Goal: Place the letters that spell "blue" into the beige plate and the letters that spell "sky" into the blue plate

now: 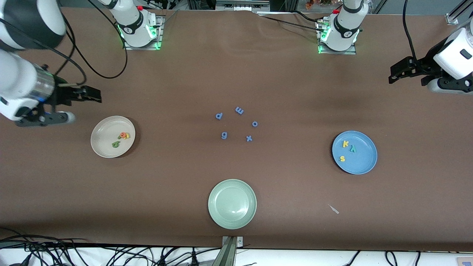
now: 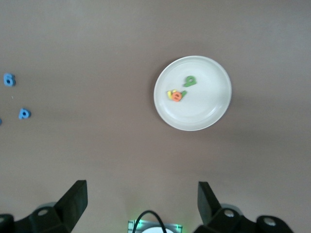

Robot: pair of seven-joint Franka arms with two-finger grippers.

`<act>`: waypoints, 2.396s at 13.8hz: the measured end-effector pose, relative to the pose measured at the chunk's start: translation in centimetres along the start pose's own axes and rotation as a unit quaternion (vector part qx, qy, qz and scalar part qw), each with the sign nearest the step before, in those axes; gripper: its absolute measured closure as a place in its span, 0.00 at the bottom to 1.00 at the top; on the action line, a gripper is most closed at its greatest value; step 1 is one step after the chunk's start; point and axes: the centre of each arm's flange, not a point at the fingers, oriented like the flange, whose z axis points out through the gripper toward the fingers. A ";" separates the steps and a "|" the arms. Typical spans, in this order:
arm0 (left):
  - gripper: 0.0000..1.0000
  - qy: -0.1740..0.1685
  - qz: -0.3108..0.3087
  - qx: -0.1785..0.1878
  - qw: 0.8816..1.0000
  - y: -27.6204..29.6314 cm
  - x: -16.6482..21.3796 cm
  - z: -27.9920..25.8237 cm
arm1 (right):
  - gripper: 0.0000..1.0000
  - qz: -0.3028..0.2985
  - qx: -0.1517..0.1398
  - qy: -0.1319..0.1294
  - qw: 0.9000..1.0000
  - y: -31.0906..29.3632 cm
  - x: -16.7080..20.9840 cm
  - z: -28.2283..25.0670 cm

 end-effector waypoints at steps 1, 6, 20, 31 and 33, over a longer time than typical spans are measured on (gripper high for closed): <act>0.00 0.000 0.000 0.000 1.000 0.0 0.0 0.0 | 0.00 0.010 0.002 0.013 1.000 1.1 -0.9 -0.9; 0.00 0.000 0.000 0.000 1.000 0.0 0.0 0.0 | 0.00 0.029 0.005 0.023 0.999 3.4 -2.5 -1.6; 0.00 0.000 0.000 0.000 1.000 0.0 0.0 0.0 | 0.00 0.040 -0.013 0.028 0.999 3.6 -2.4 -0.9; 0.00 0.000 -0.001 0.000 1.000 -0.1 0.0 0.0 | 0.00 0.041 -0.014 0.033 0.999 3.6 -2.3 -1.0; 0.00 0.000 -0.001 0.000 1.000 -0.1 0.0 0.0 | 0.00 0.042 -0.014 0.033 0.998 3.7 -2.3 -1.0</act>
